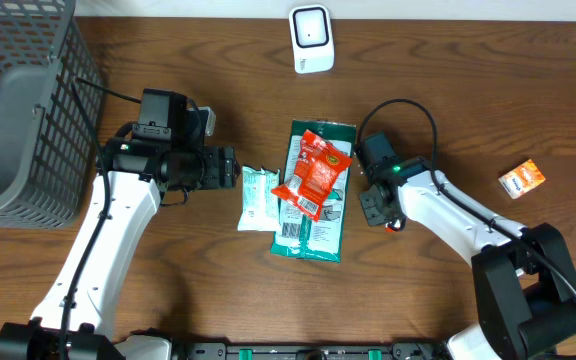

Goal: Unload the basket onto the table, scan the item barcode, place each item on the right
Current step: 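Lower the right gripper onto the red Nescafe stick and grasp its end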

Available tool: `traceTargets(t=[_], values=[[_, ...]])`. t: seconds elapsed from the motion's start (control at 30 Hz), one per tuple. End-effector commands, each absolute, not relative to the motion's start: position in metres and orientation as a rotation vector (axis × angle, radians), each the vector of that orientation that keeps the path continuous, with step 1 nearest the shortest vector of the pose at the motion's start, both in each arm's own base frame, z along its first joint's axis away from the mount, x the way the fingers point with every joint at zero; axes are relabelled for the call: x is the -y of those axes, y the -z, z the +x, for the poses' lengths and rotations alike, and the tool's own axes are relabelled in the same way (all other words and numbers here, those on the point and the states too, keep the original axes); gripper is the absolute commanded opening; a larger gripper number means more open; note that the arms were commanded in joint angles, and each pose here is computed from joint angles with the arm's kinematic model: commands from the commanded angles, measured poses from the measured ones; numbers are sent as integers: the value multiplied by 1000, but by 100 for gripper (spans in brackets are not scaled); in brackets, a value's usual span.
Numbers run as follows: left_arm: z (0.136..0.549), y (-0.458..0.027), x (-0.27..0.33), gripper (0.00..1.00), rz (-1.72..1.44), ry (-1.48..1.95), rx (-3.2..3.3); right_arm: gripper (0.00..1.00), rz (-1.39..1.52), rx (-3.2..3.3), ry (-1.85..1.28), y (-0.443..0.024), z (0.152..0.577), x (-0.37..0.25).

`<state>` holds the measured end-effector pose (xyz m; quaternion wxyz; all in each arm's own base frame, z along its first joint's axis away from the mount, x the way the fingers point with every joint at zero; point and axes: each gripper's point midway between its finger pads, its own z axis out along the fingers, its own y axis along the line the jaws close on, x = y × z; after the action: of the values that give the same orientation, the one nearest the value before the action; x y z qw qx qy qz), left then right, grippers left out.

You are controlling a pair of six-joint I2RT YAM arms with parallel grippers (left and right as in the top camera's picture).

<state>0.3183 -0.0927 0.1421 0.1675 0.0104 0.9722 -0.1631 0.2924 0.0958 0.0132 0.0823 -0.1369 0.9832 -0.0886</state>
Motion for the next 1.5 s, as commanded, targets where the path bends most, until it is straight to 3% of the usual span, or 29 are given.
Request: traceTargets(t=[0.0,0.4,0.73,1.13,1.3,1.47], values=[[320,-148,92,82,22,457,-2751,29,-383,-2913,291,-17,292,-100],[320,-148,92,82,22,457,-2751,31,-324,-2892,352,-12,292,-92],[320,-148,92,82,22,457,-2751,26,-325,-2895,355,1,284,-88],[320,-148,92,82,22,457,-2751,15,-323,-2887,348,9,281,-87],[320,-148,92,82,22,457,-2751,2,-329,-2907,197,12,280,-105],[320,-148,92,82,22,457,-2751,1,-307,-2941,145,1,280,-106]])
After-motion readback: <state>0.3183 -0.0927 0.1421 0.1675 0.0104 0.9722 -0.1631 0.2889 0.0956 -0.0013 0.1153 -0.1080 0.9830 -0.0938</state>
